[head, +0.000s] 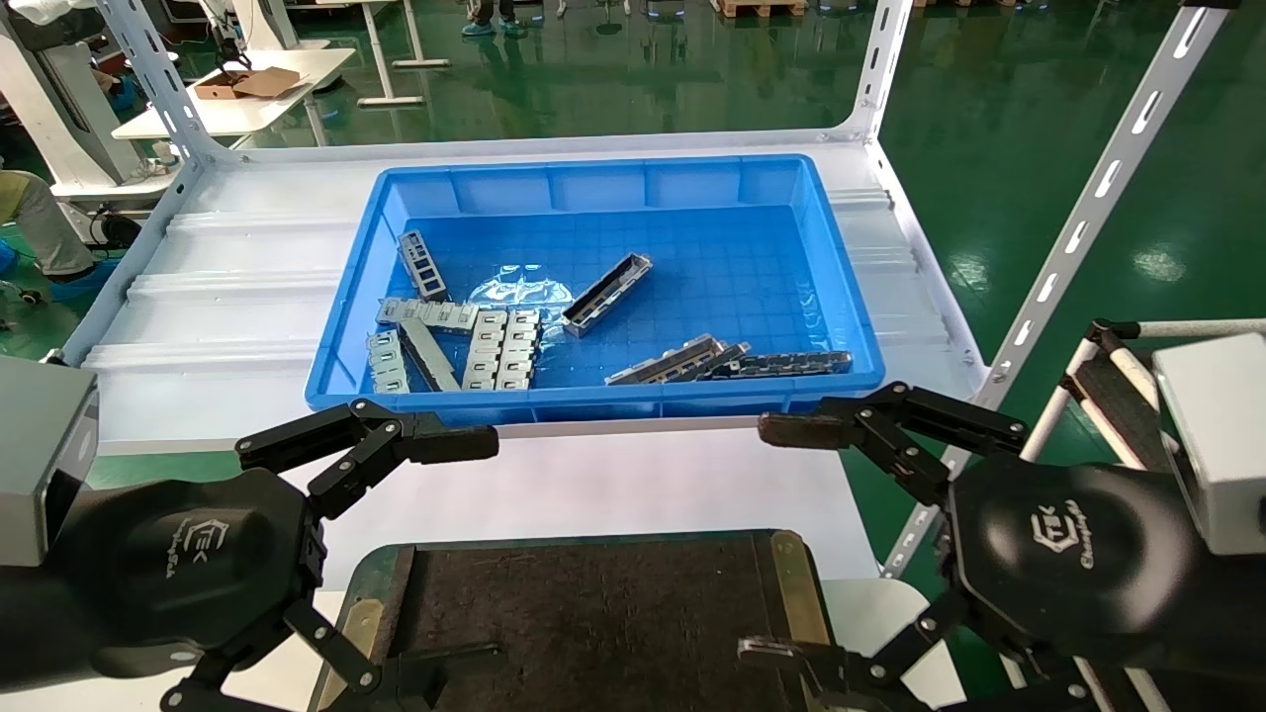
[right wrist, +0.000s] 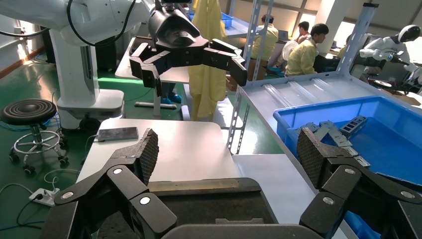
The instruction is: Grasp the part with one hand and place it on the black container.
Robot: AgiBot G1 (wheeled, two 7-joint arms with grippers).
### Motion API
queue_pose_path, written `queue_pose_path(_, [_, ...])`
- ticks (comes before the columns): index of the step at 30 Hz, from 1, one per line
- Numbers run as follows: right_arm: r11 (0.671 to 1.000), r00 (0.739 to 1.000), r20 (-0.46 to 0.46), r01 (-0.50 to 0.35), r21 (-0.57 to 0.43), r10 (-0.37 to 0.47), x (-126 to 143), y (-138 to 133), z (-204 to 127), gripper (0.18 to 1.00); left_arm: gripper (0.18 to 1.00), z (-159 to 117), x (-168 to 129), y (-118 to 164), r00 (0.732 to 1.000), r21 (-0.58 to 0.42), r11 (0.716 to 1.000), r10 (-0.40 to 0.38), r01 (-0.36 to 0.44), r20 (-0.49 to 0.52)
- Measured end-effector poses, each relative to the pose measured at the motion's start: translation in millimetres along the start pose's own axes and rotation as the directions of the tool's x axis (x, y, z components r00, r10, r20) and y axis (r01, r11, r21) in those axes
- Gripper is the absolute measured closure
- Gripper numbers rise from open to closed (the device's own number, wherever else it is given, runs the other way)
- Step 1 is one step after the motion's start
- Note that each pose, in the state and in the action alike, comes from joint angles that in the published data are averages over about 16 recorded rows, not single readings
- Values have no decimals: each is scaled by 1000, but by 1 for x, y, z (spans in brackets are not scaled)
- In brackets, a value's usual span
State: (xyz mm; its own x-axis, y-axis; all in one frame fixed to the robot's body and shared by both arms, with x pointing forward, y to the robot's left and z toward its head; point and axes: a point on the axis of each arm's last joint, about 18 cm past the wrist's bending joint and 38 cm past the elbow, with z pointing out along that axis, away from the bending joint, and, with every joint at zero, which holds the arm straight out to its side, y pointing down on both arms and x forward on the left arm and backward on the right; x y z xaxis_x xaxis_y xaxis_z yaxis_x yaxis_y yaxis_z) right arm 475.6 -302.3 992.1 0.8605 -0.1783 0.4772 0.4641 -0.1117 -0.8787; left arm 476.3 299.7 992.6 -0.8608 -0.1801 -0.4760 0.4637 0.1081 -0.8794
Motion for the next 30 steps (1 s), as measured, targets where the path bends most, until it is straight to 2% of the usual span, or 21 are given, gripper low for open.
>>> queue_pose_path(30, [1000, 1000, 0, 0, 0, 0, 0, 0, 0, 178, 184, 0, 0, 0, 1000, 0, 1000, 0, 0, 0])
